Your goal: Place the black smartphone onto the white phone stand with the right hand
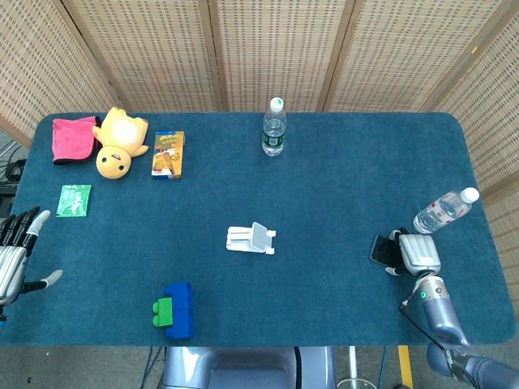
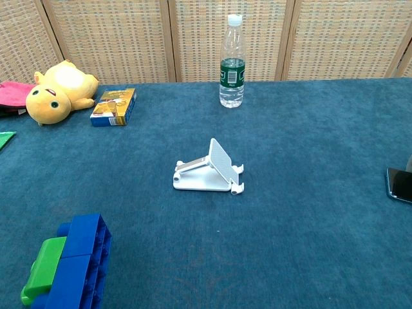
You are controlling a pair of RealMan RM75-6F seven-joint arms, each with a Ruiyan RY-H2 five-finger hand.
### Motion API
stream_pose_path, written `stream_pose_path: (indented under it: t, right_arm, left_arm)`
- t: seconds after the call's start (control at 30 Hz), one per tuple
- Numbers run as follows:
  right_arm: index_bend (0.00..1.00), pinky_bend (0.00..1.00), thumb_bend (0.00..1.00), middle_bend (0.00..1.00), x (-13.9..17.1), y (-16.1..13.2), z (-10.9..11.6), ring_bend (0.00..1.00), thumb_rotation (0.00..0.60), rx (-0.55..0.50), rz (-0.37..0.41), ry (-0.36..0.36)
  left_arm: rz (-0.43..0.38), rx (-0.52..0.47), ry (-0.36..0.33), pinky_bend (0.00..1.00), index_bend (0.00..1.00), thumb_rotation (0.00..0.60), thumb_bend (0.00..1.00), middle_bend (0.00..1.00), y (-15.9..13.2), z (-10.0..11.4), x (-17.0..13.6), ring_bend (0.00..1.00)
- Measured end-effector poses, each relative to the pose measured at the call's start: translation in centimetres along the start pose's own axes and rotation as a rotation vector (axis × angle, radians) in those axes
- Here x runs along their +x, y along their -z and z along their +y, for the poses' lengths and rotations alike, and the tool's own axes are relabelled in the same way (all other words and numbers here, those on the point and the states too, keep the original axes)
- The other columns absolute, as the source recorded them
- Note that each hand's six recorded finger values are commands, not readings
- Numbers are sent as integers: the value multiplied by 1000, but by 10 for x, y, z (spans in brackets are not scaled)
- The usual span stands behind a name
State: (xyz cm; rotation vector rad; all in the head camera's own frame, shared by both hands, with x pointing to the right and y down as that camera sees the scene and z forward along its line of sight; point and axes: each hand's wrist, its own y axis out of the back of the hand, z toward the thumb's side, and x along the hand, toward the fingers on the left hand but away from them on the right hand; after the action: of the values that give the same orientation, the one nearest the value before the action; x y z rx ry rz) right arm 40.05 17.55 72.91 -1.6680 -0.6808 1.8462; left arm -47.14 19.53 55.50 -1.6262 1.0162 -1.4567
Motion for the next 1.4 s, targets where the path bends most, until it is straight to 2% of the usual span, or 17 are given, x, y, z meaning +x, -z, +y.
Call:
stream_pose_path:
  t: [0.23,0.43,0.63,0.8,1.0,1.4]
  right_arm:
    - [440,495,405,493,10,-4,11,496,600,-32,59,59]
    - [447,495,406,500,19,-12,31,496,600,-101,122,131]
    - [447,495,404,500,23,-26,55,496,600,-222,188,184]
    - [447,495,406,500,18,-51,87,496,600,-343,258,223]
    - [447,495,403,500,9,-82,110,496,600,-469,328,200]
    - [447,495,403,500,-1,-139,125,496,600,-810,464,77]
  left_arm:
    - [1,-2,-1,0,0,600,0,0,0,1,0,0]
    - [0,-1,4,0,0,600,0,0,0,-1,0,0]
    - [2,0,8,0,0,600,0,0,0,-1,1,0]
    - [9,-3,15,0,0,600,0,0,1,-2,3,0]
    - [20,-8,29,0,0,600,0,0,3,-2,7,0]
    - [42,-21,47,0,0,600,0,0,8,-2,13,0]
